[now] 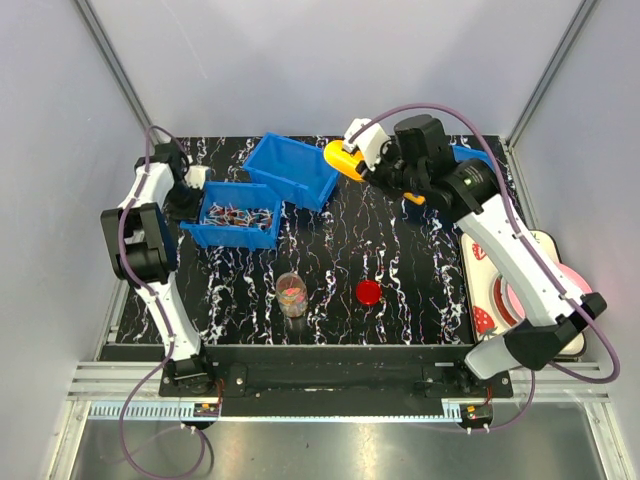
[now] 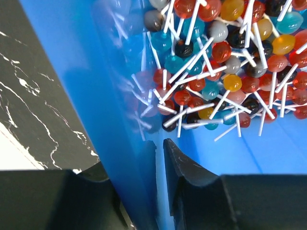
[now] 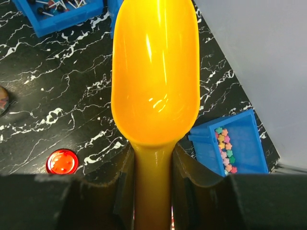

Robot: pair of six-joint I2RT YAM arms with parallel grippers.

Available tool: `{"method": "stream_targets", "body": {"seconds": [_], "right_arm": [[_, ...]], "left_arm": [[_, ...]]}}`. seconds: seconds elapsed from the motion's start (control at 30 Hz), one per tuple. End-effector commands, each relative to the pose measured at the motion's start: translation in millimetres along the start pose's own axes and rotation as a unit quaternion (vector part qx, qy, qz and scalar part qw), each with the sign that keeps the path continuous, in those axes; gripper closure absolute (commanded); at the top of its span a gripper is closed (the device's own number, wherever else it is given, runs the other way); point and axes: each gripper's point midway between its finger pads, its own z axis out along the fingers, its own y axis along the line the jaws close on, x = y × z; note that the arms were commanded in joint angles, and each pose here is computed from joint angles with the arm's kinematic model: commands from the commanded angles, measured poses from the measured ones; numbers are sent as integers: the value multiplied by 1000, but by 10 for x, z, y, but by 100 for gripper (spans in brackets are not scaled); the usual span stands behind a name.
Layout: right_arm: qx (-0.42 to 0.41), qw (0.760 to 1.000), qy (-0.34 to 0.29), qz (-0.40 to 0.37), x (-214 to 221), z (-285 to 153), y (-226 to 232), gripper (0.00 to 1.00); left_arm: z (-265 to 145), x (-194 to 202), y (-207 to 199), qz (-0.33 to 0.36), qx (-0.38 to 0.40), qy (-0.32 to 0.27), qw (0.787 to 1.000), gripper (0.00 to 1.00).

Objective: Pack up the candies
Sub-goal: Move the storage box to the center of the board.

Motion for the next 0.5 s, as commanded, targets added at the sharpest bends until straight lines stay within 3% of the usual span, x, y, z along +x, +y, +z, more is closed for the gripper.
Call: {"method": "stream_targets", "body": {"seconds": [0.0, 0.13, 0.47], "right_arm": [[-22, 999, -28, 0, -275, -73, 51, 100], [-42, 999, -6, -19, -284, 91, 139, 100], [-73, 995, -15, -66, -578, 351, 324, 100]], "left_arm": [[-79, -20, 11, -24, -14, 2, 1000, 69], [25, 43, 3, -33, -17, 29, 999, 76], [186, 137, -84, -20, -21, 70, 997, 77]]}}
